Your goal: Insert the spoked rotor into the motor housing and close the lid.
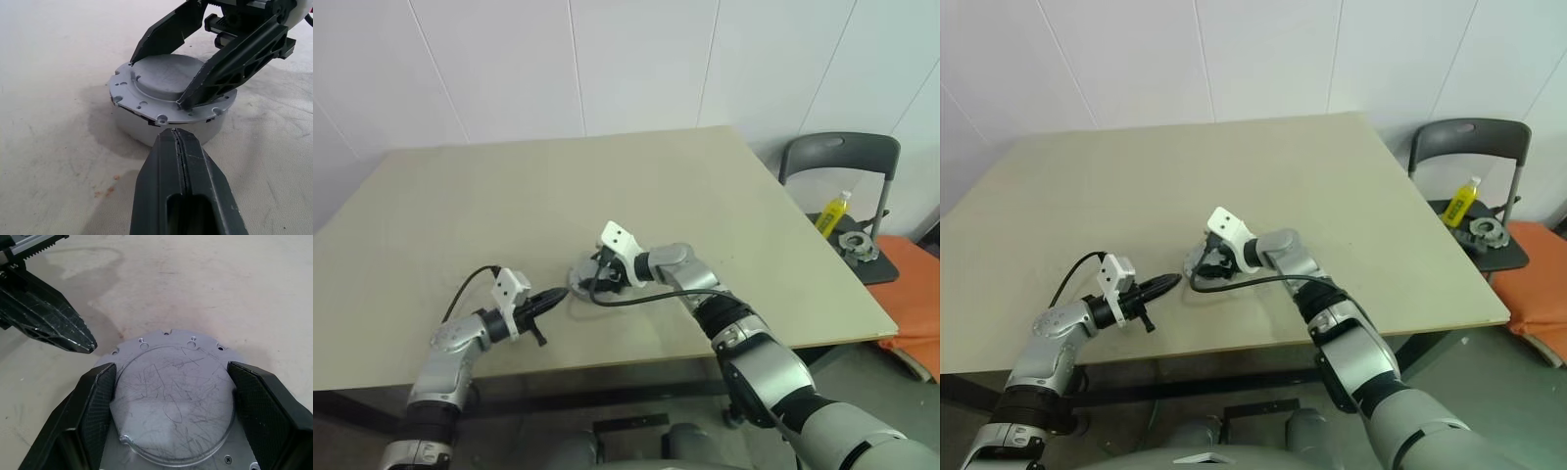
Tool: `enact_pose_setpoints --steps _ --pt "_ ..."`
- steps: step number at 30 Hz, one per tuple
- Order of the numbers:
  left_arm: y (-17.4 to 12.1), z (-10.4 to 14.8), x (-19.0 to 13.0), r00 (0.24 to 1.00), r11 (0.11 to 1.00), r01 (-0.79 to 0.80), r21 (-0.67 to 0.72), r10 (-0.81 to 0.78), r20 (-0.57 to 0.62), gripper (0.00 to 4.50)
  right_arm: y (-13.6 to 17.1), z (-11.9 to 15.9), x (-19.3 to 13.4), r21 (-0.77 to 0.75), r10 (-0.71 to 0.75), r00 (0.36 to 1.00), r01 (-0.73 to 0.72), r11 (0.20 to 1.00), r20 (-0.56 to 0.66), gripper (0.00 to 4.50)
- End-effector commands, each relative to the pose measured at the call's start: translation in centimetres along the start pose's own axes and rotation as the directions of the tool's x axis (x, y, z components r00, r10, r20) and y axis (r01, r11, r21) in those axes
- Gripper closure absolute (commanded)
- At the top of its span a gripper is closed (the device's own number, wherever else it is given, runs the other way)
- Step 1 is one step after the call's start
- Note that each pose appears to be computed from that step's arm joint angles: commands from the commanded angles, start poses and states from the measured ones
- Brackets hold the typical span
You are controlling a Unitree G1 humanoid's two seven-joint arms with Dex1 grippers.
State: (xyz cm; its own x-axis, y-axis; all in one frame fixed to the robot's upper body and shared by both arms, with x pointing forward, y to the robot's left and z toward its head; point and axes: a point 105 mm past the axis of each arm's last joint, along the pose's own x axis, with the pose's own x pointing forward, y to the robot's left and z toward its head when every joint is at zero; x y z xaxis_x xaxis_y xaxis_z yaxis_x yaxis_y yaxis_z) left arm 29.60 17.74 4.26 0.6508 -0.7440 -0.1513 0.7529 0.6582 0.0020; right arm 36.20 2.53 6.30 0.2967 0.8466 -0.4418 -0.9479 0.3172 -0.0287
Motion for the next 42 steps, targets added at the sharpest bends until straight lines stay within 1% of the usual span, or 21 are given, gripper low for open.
enact_pose_setpoints --steps 1,9,19,23,31,34,42 --pt "0.3 1.4 -0.1 0.999 0.999 -0.006 0.038 0.005 0.032 4.5 0.4 -0.2 0.5 -0.011 0.009 1.0 -0.009 1.0 -0.023 1.23" --pt "1.0 1.7 -0.9 0.999 0.998 -0.033 0.045 0.031 0.034 4.5 0.3 -0.7 0.4 -0.006 0.02 0.998 -0.02 1.0 -0.053 1.23" --pt "0.7 1.5 -0.7 0.999 0.999 -0.024 0.042 0.023 0.031 4.5 -1.5 -1.0 0.1 0.039 -0.063 0.994 0.066 0.997 -0.091 1.23" --pt "0.7 1.5 -0.7 0.999 0.999 -0.021 0.042 0.02 0.029 4.5 -1.8 -1.5 -0.2 0.038 -0.069 0.991 0.074 0.997 -0.113 1.23" --pt "0.7 1.5 -0.5 1.0 0.999 -0.012 0.044 0.011 0.023 4.5 -0.8 -2.3 -0.4 0.073 0.017 0.989 -0.006 0.997 -0.147 1.23" --pt "0.7 1.4 -0.5 1.0 0.999 -0.009 0.044 0.008 0.023 4.5 -0.5 -2.6 -0.5 0.061 0.039 0.987 -0.029 0.998 -0.159 1.23" --pt "1.4 2.2 -1.2 0.998 0.998 -0.042 0.042 0.039 0.056 4.5 -1.4 -2.0 -1.6 0.043 0.035 0.989 -0.029 0.999 -0.142 1.23"
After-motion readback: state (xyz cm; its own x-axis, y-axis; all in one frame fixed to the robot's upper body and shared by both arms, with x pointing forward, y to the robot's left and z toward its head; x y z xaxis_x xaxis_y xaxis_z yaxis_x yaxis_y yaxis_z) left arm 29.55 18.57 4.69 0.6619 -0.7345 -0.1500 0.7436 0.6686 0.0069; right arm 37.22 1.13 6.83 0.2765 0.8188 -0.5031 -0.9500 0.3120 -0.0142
